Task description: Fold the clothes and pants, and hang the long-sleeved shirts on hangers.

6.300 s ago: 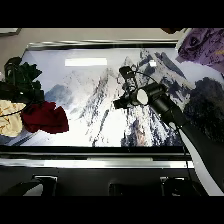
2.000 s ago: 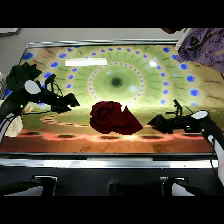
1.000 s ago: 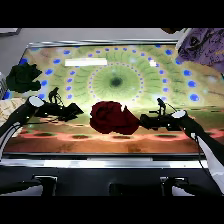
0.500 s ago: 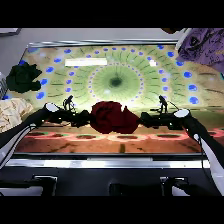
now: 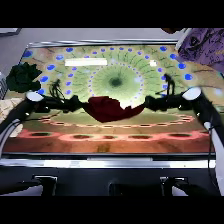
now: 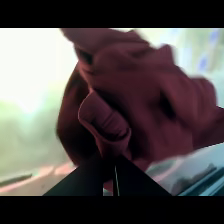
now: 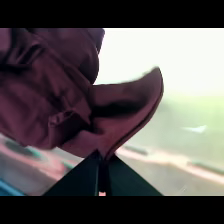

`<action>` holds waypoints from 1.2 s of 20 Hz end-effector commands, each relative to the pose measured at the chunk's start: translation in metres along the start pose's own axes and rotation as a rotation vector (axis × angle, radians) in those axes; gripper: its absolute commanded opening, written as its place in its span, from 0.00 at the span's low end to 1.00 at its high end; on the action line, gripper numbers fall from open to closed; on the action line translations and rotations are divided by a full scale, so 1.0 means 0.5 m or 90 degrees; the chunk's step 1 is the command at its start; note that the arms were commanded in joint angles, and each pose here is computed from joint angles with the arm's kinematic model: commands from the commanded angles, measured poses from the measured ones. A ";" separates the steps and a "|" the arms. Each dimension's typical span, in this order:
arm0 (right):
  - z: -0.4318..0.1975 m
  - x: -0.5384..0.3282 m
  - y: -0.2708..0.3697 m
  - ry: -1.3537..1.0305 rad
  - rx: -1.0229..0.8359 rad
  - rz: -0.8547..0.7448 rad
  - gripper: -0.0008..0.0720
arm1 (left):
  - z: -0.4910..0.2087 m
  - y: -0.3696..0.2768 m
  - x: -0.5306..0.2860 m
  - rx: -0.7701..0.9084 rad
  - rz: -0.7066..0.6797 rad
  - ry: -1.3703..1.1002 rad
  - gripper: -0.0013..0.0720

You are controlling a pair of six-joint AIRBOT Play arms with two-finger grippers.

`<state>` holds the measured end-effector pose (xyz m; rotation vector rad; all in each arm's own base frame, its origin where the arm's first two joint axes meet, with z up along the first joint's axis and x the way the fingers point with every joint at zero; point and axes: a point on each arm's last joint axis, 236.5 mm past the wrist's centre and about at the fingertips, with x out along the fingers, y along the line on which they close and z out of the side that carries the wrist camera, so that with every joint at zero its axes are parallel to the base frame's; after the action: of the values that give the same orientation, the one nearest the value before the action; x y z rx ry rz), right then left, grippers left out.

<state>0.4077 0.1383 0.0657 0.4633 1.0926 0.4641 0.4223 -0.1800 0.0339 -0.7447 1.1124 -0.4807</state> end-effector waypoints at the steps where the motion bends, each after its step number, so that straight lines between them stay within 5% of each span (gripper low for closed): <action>1: 0.159 -0.217 0.104 -0.149 -0.126 -0.075 0.05 | 0.118 -0.156 -0.224 0.102 -0.045 -0.175 0.04; 7: 0.179 -0.681 0.355 -0.481 -0.318 -0.127 0.05 | 0.110 -0.417 -0.639 0.281 -0.046 -0.482 0.04; 15: 0.034 -0.964 0.418 -0.718 -0.348 -0.206 0.05 | -0.014 -0.381 -0.916 0.208 0.145 -0.736 0.04; 19: 0.149 -0.839 0.346 -0.620 -0.275 -0.212 0.05 | 0.042 -0.306 -0.824 0.153 0.187 -0.629 0.04; 24: 0.342 -0.406 0.125 -0.334 -0.126 -0.201 0.05 | 0.166 -0.072 -0.561 0.021 0.288 -0.350 0.05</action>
<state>0.3978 0.0386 0.4125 0.1260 0.3555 0.1335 0.3500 0.0068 0.3372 -0.5164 0.4642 0.0538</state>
